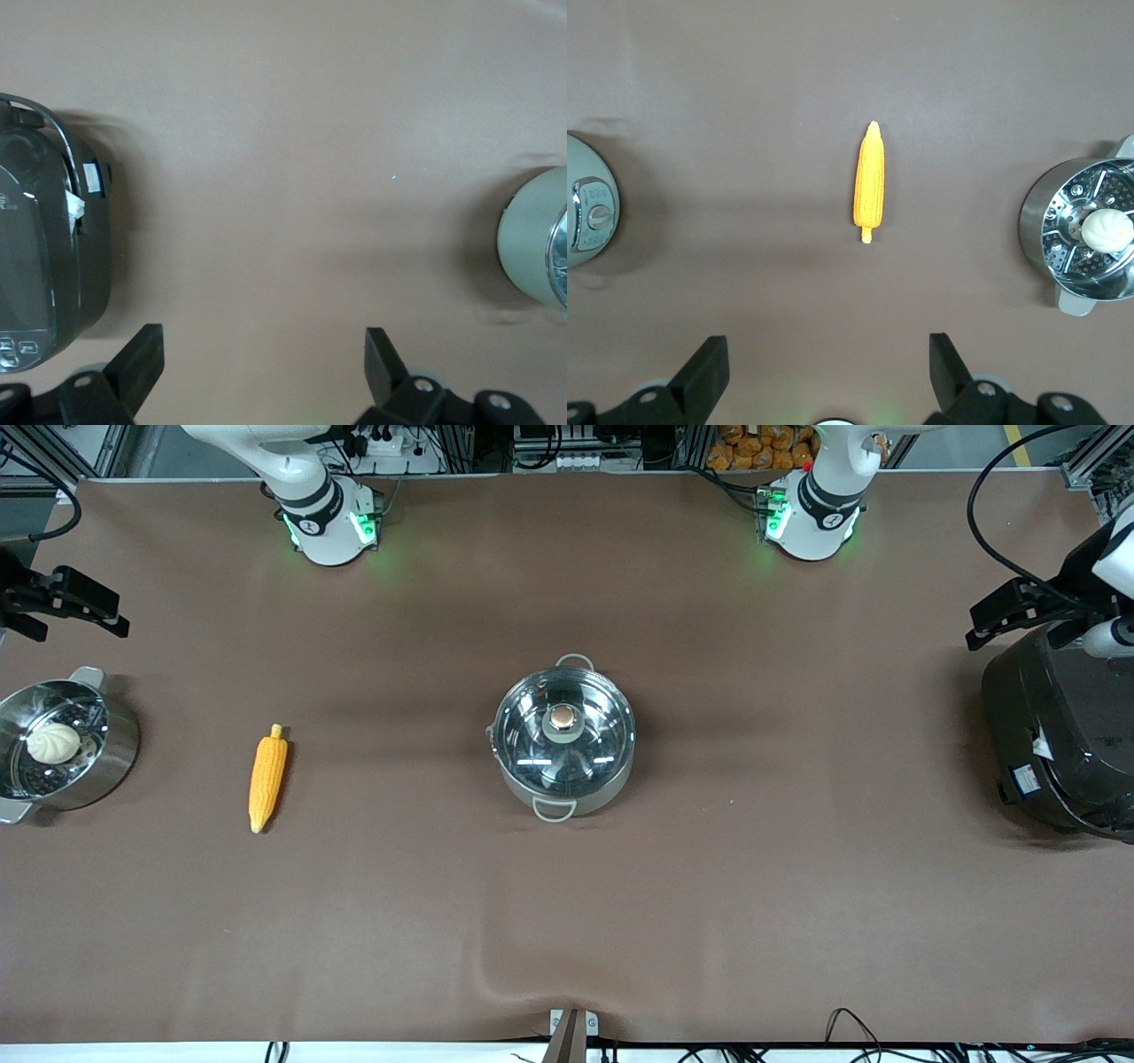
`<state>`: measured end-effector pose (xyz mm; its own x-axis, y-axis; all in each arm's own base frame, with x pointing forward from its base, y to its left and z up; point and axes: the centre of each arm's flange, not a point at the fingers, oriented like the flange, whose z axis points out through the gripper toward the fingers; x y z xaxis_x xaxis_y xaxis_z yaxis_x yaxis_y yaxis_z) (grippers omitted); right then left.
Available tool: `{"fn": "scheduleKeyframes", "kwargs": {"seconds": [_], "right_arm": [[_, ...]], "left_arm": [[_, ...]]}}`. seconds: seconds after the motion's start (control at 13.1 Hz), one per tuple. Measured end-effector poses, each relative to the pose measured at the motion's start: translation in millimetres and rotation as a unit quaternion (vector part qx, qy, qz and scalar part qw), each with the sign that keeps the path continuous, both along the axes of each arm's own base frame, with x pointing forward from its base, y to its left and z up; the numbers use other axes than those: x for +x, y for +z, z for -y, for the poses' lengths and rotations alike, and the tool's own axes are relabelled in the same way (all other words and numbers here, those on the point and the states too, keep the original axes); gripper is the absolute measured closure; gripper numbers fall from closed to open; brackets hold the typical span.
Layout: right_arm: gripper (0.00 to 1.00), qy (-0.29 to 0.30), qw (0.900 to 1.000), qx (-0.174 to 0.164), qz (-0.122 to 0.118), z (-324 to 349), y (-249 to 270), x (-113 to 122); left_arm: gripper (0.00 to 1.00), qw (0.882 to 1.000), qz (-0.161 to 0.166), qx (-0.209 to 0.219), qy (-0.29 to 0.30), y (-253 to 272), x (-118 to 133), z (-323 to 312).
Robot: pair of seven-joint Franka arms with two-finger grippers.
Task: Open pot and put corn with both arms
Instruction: 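Move the left gripper toward the pot while the right gripper reaches the corn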
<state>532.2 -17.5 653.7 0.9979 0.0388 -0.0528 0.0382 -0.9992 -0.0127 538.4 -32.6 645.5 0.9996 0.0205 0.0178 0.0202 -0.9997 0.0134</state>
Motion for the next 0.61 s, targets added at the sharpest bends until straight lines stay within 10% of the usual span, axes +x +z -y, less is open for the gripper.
{"fn": "scheduleKeyframes", "kwargs": {"seconds": [0.61], "right_arm": [[0.0,-0.007,1.0,0.0,0.003,7.1,-0.3,1.0]], "left_arm": [[0.0,1.0,-0.007,0.016,-0.006,-10.9,15.5,5.1]]}}
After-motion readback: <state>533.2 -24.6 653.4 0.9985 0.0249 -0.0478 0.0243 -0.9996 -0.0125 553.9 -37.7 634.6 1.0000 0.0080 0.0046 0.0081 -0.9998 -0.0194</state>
